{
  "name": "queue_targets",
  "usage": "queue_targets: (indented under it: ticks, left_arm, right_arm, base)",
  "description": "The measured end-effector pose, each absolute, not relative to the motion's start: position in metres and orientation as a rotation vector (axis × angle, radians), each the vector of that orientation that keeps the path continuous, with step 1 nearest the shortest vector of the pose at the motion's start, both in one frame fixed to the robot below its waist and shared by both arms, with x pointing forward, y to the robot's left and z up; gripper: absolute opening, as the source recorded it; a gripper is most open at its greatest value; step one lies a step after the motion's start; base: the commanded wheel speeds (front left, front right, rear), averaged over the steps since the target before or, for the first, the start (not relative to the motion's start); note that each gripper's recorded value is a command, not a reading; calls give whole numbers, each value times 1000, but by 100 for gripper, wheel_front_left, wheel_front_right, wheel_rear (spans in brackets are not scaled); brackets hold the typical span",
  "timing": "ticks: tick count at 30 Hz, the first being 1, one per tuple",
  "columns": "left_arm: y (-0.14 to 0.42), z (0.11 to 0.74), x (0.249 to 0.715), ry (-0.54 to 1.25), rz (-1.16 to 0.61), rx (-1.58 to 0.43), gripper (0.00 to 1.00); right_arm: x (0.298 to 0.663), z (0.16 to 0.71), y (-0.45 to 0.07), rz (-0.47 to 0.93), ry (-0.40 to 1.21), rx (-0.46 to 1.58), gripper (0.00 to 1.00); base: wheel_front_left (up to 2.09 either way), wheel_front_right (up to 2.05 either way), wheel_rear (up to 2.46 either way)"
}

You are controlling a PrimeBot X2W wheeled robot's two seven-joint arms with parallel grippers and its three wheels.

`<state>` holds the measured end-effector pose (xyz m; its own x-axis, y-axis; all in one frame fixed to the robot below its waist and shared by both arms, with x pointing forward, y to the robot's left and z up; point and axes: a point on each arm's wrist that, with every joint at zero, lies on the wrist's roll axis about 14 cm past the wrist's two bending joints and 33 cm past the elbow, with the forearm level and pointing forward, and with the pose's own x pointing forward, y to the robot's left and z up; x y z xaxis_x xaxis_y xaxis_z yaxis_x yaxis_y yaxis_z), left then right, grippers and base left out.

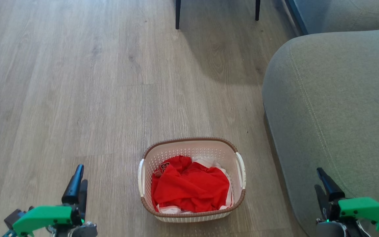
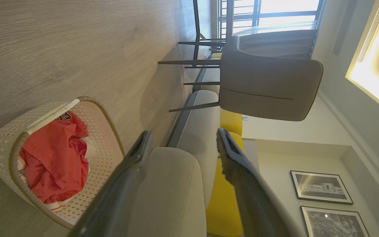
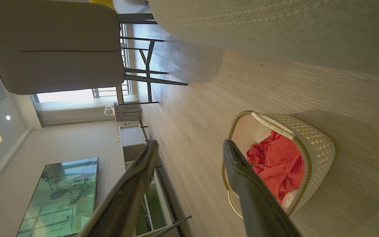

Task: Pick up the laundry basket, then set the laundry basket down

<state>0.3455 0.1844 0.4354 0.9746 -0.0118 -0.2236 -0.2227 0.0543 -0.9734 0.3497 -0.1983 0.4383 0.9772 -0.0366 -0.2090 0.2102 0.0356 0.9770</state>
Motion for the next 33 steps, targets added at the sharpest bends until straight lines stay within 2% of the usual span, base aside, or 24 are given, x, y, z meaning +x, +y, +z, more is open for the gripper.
queue_targets:
  ticks: [17,33]
  left_arm:
    - [176,456,354,167,101,-1301,100]
    - [163,468,357,160,40,-984,100]
  right_arm:
    - [356,455,-192,-128,116,1309,100]
    - [360,474,-179,-40,90,1021,100]
  base:
    - [0,0,0]
    - [0,0,0]
